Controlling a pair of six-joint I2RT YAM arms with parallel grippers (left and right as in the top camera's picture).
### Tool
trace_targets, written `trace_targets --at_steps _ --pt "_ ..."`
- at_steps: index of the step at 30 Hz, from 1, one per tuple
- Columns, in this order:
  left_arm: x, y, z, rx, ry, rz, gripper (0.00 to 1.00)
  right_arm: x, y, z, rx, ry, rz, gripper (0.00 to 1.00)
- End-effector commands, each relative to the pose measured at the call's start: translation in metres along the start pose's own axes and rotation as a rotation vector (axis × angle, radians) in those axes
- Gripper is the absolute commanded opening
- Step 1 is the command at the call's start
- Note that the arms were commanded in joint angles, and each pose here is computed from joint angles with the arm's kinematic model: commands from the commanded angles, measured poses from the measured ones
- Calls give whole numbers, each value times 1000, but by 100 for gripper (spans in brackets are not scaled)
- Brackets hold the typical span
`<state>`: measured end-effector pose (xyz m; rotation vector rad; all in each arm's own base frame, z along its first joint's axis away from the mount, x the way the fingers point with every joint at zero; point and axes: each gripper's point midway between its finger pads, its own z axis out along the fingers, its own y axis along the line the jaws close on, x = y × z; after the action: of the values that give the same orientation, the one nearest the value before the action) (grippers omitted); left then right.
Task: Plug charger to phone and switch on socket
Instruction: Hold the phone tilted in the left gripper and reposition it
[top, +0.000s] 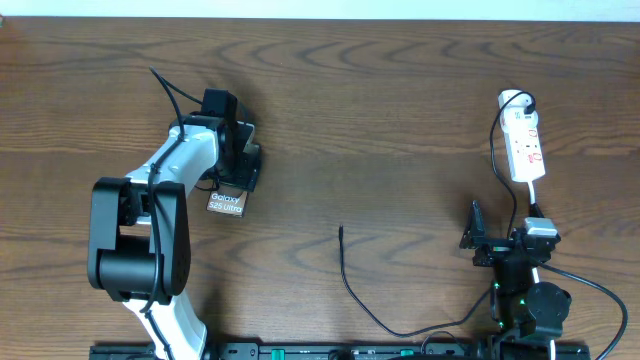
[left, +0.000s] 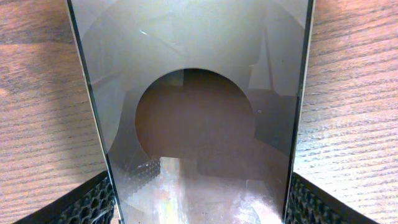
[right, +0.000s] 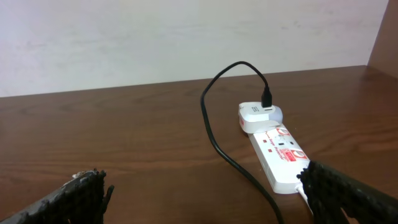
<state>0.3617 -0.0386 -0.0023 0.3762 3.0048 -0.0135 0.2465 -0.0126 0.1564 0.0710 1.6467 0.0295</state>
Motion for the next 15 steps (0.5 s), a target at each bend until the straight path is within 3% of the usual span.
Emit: trace_targets --at_steps 1,12,15 --pt "9 0 10 0 42 12 76 2 1 0 -5 6 -12 99" --pt "9 0 10 0 42 12 55 2 1 0 -5 6 -12 99" --pt "9 0 10 0 42 12 41 2 1 0 -5 6 -12 99"
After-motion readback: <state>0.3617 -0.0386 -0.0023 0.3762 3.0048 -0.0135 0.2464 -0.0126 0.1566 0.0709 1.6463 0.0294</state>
